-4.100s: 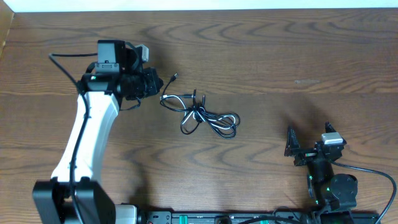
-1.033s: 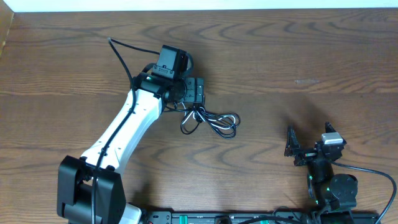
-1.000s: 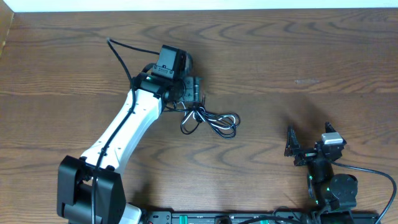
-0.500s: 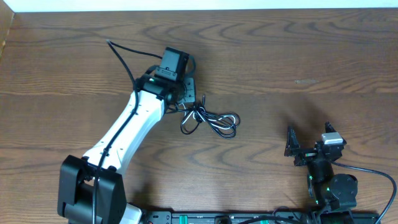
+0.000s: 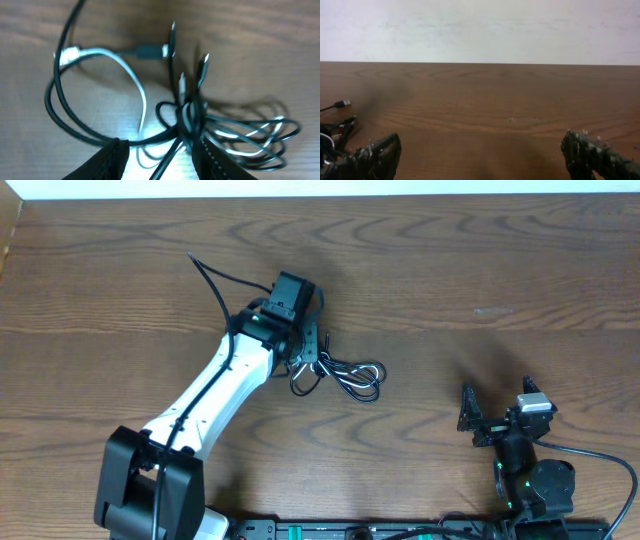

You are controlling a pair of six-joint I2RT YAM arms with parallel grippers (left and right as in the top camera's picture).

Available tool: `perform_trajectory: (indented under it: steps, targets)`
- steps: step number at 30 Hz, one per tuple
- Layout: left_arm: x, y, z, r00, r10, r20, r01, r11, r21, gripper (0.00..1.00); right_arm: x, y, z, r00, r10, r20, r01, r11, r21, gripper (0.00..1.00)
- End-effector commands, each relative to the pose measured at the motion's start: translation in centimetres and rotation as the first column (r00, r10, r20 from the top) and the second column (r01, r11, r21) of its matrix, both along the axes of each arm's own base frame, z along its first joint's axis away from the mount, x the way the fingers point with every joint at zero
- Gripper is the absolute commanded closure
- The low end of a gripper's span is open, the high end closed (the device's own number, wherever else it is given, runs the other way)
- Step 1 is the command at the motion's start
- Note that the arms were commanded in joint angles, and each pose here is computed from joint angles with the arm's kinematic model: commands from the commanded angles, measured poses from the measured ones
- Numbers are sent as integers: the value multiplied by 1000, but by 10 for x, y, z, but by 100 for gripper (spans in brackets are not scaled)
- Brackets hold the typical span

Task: Untangle cables
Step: 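Lower the left gripper and grasp the cable bundle at its knot, then lift the grasped bundle with the left gripper and shift it rightward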

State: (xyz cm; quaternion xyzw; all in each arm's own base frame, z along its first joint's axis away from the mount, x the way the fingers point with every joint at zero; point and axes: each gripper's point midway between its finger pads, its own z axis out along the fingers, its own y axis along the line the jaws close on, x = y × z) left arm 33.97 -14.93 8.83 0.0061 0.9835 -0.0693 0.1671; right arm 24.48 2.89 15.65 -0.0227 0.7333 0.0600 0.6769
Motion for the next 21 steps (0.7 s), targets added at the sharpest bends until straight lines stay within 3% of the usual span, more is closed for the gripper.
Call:
perform_trajectory:
  steps: [1, 11, 16, 21]
  targets:
    - [-8, 7, -13, 1000, 5, -30, -4, 1000, 30, 53, 0, 1, -1, 1000, 3, -2, -3, 1000, 1, 1]
    - [-14, 9, -29, 999, 9, -39, -8, 999, 32, 45, 0, 1, -1, 1000, 3, -2, -3, 1000, 1, 1]
    - [-14, 7, -28, 999, 28, -44, -27, 1000, 14, 76, 0, 1, -1, 1000, 3, -2, -3, 1000, 1, 1]
    - [-15, -2, -27, 999, 16, -51, -18, 999, -39, 80, 0, 1, -1, 1000, 3, -2, -3, 1000, 1, 1]
